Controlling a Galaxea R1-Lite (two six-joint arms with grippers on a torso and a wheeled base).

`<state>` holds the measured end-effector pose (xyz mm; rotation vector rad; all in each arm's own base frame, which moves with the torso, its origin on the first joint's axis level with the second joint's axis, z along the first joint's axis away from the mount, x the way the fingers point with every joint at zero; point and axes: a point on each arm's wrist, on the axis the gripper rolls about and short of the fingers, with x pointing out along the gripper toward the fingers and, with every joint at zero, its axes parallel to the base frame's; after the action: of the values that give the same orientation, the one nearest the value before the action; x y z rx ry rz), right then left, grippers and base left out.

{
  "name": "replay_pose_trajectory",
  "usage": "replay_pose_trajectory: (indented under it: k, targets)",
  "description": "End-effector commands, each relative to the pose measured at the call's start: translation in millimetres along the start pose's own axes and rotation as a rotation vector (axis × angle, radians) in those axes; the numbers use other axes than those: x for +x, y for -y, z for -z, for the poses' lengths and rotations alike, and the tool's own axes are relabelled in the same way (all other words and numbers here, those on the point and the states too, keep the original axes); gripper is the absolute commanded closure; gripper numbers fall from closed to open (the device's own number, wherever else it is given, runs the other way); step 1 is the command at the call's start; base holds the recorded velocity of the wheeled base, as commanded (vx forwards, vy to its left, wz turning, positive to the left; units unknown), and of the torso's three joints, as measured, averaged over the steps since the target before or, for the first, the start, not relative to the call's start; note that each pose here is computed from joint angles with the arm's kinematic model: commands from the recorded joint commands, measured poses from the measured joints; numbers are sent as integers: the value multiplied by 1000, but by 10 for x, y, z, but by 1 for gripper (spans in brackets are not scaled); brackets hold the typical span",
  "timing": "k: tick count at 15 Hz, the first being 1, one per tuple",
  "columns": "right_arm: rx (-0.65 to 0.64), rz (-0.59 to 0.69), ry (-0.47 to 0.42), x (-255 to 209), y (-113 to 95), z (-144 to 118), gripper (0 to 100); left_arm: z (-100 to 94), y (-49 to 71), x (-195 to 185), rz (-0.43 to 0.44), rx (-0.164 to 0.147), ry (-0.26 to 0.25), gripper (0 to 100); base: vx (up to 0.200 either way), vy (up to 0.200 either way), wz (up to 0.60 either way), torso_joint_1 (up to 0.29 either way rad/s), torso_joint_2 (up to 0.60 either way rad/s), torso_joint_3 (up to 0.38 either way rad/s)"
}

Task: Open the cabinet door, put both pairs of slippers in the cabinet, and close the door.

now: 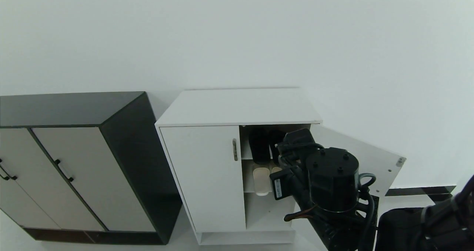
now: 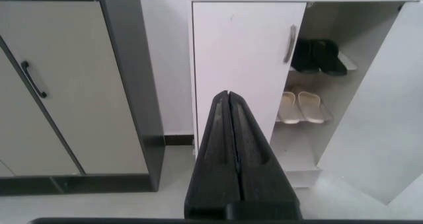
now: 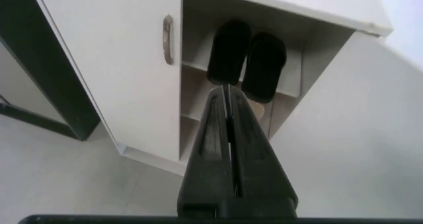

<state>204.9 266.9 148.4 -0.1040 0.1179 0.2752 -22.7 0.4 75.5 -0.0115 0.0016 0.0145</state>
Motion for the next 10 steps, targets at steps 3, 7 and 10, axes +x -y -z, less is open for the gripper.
replay_pose_trajectory:
  k: [3, 7, 10]
  targets:
    - [-7, -5, 34, -39, 30, 45, 100, 0, 0, 1, 1, -2, -1, 100, 0, 0, 0, 242, -546, -310]
    - [-25, -5, 69, -10, 6, 62, 100, 0, 0, 1, -1, -5, -1, 100, 0, 0, 0, 63, -138, -79]
    - [-28, -16, 68, -8, 9, 66, 100, 0, 0, 1, -1, -5, -1, 100, 0, 0, 0, 0, 0, 0]
